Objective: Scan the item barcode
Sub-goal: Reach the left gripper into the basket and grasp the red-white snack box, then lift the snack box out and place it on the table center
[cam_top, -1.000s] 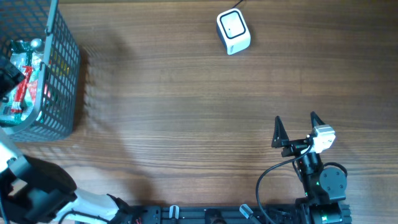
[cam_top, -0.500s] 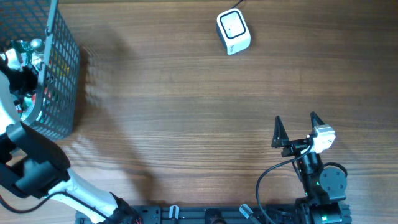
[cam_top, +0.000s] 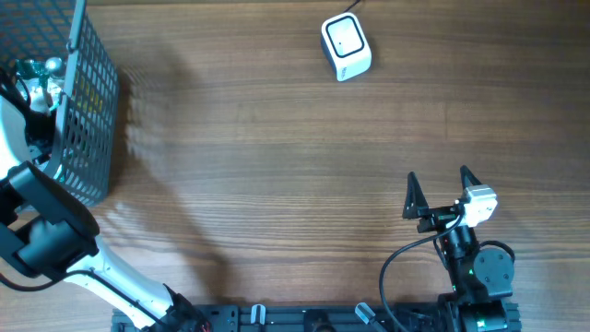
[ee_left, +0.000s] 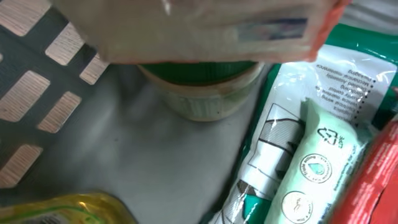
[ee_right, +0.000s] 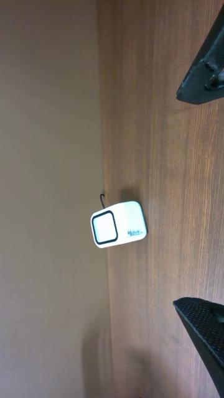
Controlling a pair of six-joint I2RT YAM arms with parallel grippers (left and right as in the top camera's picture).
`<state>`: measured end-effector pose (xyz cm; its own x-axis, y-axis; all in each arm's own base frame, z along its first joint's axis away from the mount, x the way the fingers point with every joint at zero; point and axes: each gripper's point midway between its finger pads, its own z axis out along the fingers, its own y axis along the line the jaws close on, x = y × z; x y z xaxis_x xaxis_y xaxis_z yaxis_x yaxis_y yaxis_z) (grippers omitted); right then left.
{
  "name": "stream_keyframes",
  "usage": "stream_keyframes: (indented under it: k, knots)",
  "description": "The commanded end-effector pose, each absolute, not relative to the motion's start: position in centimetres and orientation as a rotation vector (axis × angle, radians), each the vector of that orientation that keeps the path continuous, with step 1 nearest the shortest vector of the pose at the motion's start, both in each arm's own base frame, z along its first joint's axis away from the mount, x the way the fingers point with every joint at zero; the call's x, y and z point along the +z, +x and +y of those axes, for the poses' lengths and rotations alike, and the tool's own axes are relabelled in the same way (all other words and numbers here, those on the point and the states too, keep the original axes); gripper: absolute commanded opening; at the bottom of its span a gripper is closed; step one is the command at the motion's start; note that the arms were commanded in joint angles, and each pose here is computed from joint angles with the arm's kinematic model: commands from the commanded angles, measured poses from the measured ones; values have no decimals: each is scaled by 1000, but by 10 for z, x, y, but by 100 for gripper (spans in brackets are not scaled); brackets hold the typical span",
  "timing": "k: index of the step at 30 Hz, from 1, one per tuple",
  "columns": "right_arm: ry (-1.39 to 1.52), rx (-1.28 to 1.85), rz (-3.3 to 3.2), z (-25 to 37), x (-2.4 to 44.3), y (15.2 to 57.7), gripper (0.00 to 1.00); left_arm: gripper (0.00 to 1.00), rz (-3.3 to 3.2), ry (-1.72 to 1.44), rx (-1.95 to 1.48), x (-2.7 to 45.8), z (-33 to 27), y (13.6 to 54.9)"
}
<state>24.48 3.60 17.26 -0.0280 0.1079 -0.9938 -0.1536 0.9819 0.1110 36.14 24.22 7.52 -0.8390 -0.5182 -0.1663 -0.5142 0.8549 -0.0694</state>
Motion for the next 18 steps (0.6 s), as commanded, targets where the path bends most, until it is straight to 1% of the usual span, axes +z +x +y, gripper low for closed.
stream_keyframes:
  k: [1,4,9,13,18]
  knots:
    - [-52,217,1581,38,173,244,100,50,2866,-790,-74,69,236,362]
    - [-52,217,1581,38,173,244,100,50,2845,-787,-61,78,239,363]
    - [-52,217,1581,38,173,244,100,51,2746,-756,-4,128,247,372]
    - [-52,217,1581,38,173,244,100,51,2614,-711,78,192,253,377]
    - [-52,217,1581,38,173,244,100,51,2399,-652,216,289,257,374]
